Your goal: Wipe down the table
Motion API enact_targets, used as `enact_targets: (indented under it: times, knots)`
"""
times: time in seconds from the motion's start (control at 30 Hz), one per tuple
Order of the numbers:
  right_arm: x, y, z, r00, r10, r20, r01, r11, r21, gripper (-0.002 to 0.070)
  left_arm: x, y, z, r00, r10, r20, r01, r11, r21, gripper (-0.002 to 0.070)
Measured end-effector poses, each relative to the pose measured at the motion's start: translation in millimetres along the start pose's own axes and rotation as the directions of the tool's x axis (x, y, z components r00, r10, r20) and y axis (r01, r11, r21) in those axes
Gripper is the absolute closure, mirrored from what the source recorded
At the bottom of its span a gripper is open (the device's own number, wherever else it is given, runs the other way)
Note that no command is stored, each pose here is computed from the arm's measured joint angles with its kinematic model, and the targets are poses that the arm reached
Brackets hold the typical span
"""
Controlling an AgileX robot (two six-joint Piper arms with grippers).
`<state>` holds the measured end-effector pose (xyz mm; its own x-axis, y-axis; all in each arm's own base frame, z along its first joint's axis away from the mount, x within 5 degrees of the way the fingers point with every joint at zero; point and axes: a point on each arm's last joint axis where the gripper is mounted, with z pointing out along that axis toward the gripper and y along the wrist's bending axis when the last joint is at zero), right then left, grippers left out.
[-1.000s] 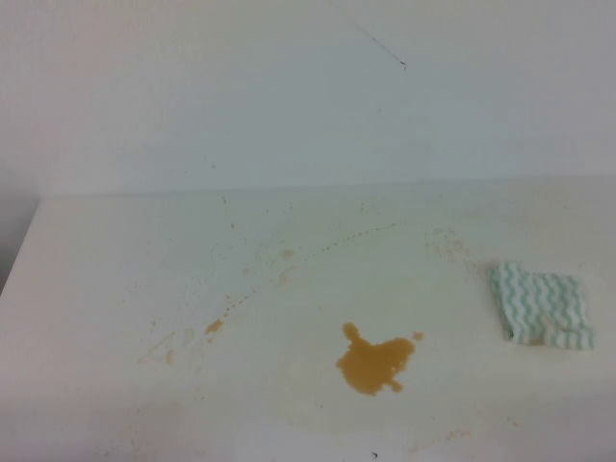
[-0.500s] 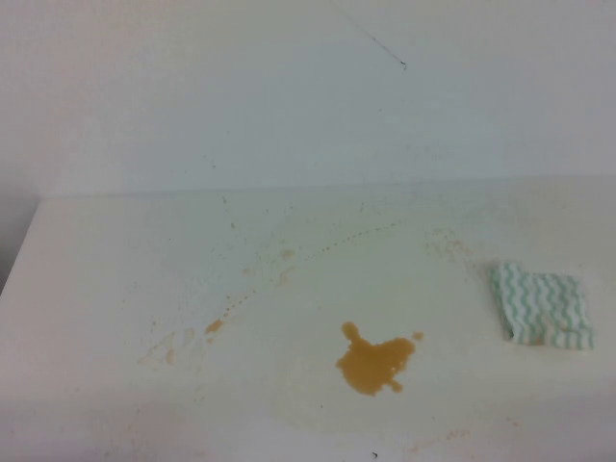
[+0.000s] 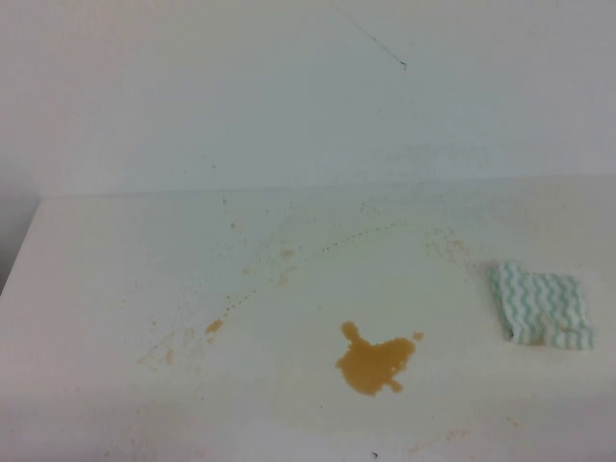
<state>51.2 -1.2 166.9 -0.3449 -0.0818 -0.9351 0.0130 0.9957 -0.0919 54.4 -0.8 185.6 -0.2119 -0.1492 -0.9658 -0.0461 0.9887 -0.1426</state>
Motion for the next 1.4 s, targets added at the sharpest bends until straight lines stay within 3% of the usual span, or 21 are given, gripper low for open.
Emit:
enact_targets:
  times: [0.27, 0.37, 0.47, 0.63, 0.73, 0.77, 0.8, 1.13, 1.27, 1.4]
  knots:
    - [0, 0, 0, 1.0, 0.009, 0.001, -0.009, 1.0, -0.004, 0.0678, 0, 0.0, 0, 1.0, 0.0, 0.0, 0.0, 1.0, 0.0, 0.0678]
    - [-1, 3, 0, 0.994, 0.105, 0.005, -0.105, 0.994, -0.038, 0.0678, 0, 0.0, 0, 1.0, 0.0, 0.0, 0.0, 1.0, 0.0, 0.0678]
    - [-3, 9, -1, 0.962, 0.272, 0.003, -0.27, 0.957, -0.105, 0.0678, 0, 0.0, 0, 1.0, 0.0, 0.0, 0.0, 1.0, 0.0, 0.0678]
    - [-13, 18, -3, 0.798, 0.603, -0.003, -0.586, 0.774, -0.241, 0.0678, 0, 0.0, 0, 1.0, 0.0, 0.0, 0.0, 1.0, 0.0, 0.0678]
    - [-22, 21, -5, 0.609, 0.793, -0.036, -0.757, 0.567, -0.325, 0.0678, 0, 0.0, 0, 1.0, 0.0, 0.0, 0.0, 1.0, 0.0, 0.0678]
    - [-24, 21, -6, 0.568, 0.822, -0.042, -0.781, 0.523, -0.342, 0.0678, 0, 0.0, 0, 1.0, 0.0, 0.0, 0.0, 1.0, 0.0, 0.0678]
    - [-25, 20, -6, 0.556, 0.831, -0.035, -0.785, 0.51, -0.353, 0.0678, 0, 0.0, 0, 1.0, 0.0, 0.0, 0.0, 1.0, 0.0, 0.0678]
    - [-29, 17, -6, 0.617, 0.786, 0.05, -0.72, 0.589, -0.367, 0.0678, 0, 0.0, 0, 1.0, 0.0, 0.0, 0.0, 1.0, 0.0, 0.0678]
    - [-38, 18, -11, 0.701, 0.707, 0.09, -0.632, 0.676, -0.379, 0.0678, 0, 0.0, 0, 1.0, 0.0, 0.0, 0.0, 1.0, 0.0, 0.0678]
    - [-74, 18, -17, 0.819, 0.566, 0.093, -0.499, 0.784, -0.37, 0.0678, 0, 0.0, 0, 1.0, 0.0, 0.0, 0.0, 1.0, 0.0, 0.0678]
